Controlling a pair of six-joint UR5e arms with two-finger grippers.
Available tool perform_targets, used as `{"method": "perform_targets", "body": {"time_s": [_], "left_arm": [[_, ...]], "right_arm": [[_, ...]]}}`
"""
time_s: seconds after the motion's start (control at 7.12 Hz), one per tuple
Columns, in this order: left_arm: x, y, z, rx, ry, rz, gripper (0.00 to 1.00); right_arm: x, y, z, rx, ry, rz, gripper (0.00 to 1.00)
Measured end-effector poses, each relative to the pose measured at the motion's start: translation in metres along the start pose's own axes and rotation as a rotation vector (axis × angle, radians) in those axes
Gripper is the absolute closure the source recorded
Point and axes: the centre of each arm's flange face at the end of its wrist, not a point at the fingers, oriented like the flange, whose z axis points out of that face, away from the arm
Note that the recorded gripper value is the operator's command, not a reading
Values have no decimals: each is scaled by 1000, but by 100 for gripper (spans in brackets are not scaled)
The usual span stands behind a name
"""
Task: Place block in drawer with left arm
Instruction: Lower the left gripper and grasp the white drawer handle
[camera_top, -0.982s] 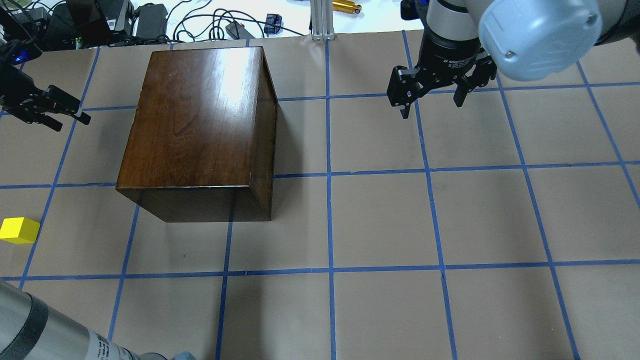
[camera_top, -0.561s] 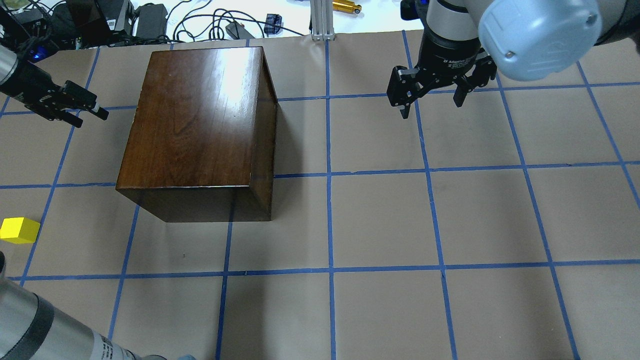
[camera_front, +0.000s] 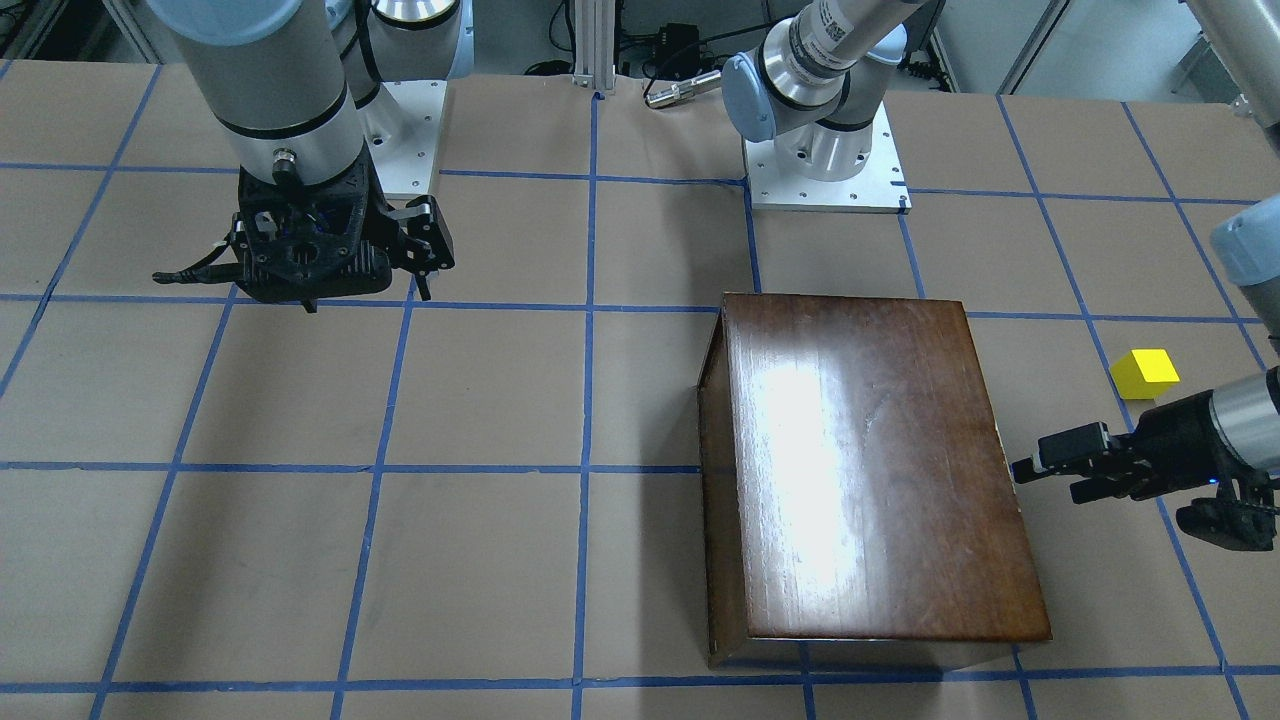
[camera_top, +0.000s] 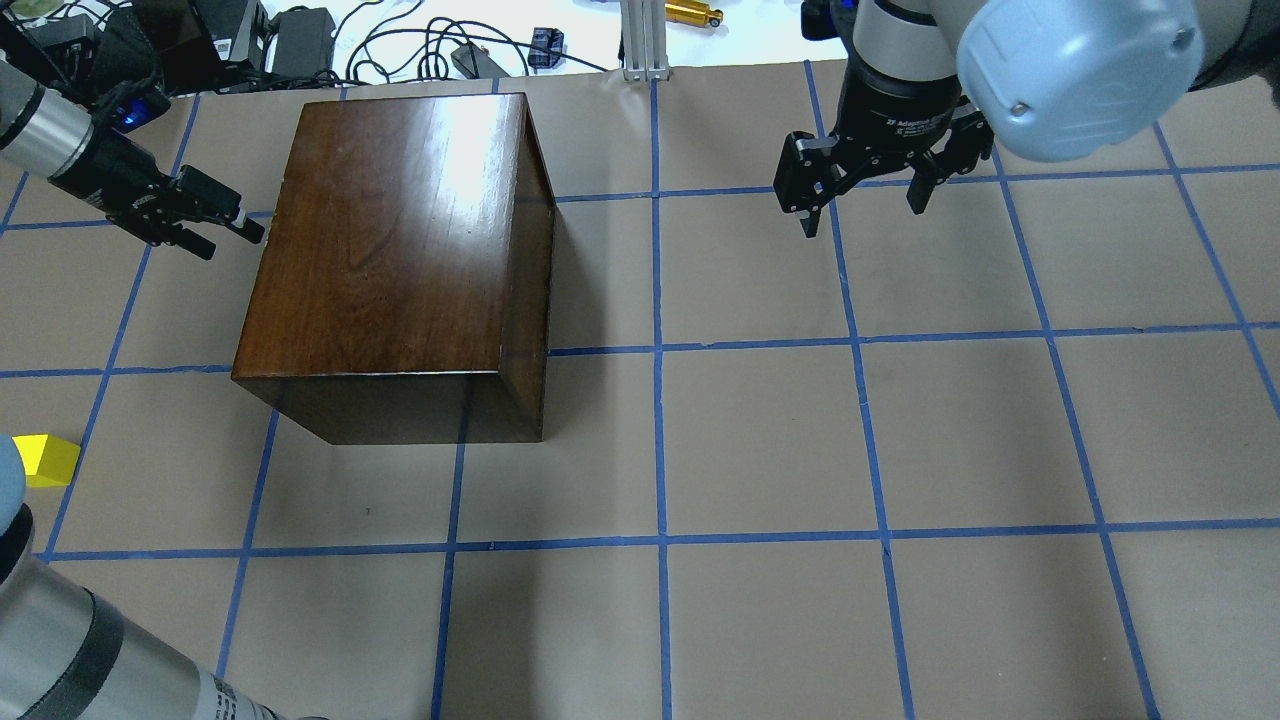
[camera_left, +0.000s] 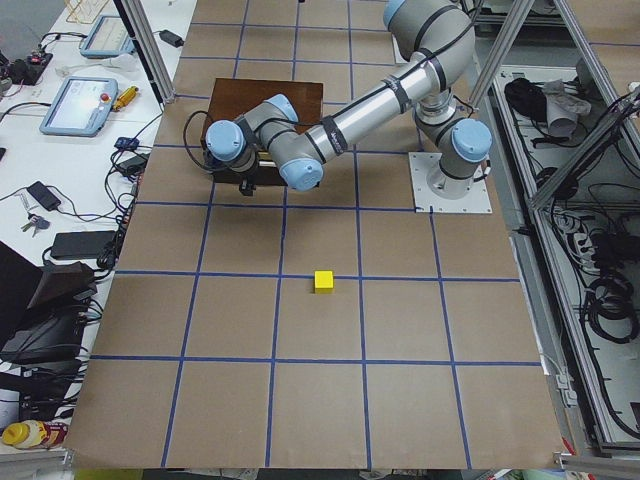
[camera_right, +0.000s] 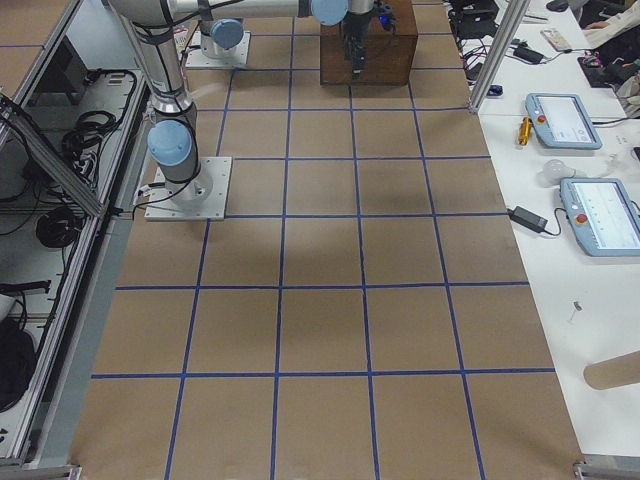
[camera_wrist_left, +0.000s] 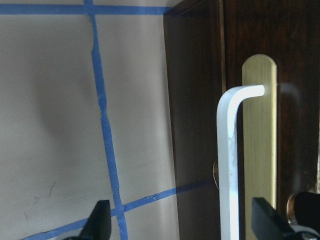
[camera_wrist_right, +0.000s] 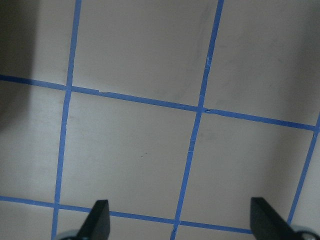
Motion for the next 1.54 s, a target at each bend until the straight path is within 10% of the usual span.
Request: {"method": "perform_targets", "body": {"time_s": [1.54], "left_arm": [[-8,-2,45,-63,37,-26,0]], "right_arm": [[0,0,0,0,0,0,0]]}}
